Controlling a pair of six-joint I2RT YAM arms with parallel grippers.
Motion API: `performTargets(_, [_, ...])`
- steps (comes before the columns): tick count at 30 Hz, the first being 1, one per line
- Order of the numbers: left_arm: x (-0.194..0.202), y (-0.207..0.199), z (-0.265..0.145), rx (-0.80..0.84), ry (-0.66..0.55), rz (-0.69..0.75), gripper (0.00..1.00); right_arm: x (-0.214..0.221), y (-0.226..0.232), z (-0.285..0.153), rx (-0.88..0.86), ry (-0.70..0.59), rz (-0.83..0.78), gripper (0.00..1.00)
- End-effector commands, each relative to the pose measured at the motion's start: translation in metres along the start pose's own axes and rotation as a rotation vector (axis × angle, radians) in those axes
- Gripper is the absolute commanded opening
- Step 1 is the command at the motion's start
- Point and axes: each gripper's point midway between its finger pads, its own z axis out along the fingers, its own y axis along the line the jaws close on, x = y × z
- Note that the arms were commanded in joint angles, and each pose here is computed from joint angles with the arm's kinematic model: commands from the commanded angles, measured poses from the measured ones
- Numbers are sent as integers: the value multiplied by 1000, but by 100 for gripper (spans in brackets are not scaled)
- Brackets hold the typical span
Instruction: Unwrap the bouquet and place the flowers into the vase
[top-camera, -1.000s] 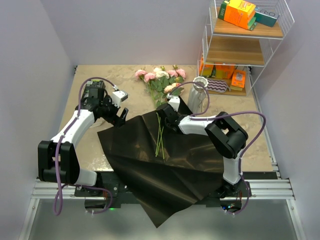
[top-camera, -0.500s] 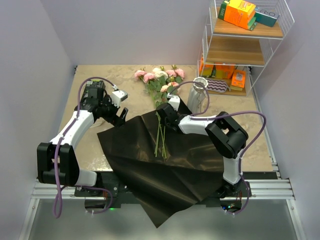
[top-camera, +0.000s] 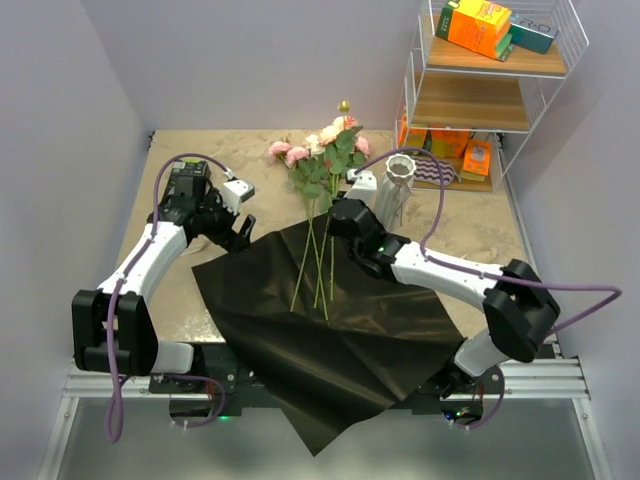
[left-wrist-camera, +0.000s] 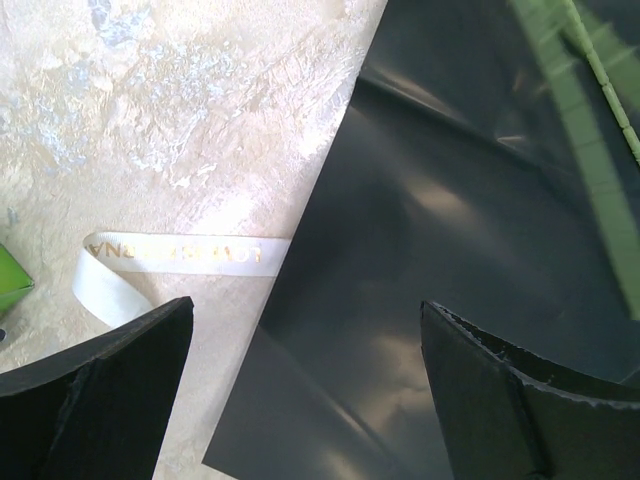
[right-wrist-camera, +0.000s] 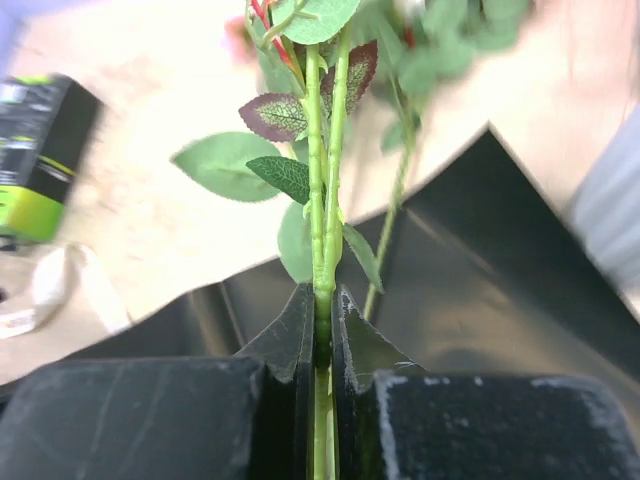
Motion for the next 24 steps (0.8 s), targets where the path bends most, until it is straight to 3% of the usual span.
performTargets(1, [-8,2,-10,-20,-32,41,99,-46,12,-23,-26,-194,-78,0])
performTargets(8, [-9,5,-10,-33,-34,50,99,-132,29,-73,-82,-478,-245,0])
performTargets(10, [-13,5,-11,-29,-42,46,99,-173,37,-98,-134,-618,-229,0])
performTargets(11, [-15,5,-12,-28,-47,45,99,-183,47,-107,-185,-679,-338,0])
performTargets(13, [-18,4,-12,-23,-51,41,99,-217,51,-129,-195,-818,-340,0])
performTargets(19, [-21,5,-13,-22,-53,41,99,-313,25,-148,-35,-1022,-292,0])
performTargets(24, [-27,12,-16,-53,-64,50,99,-362,-5,-148,52,-1140,-238,0])
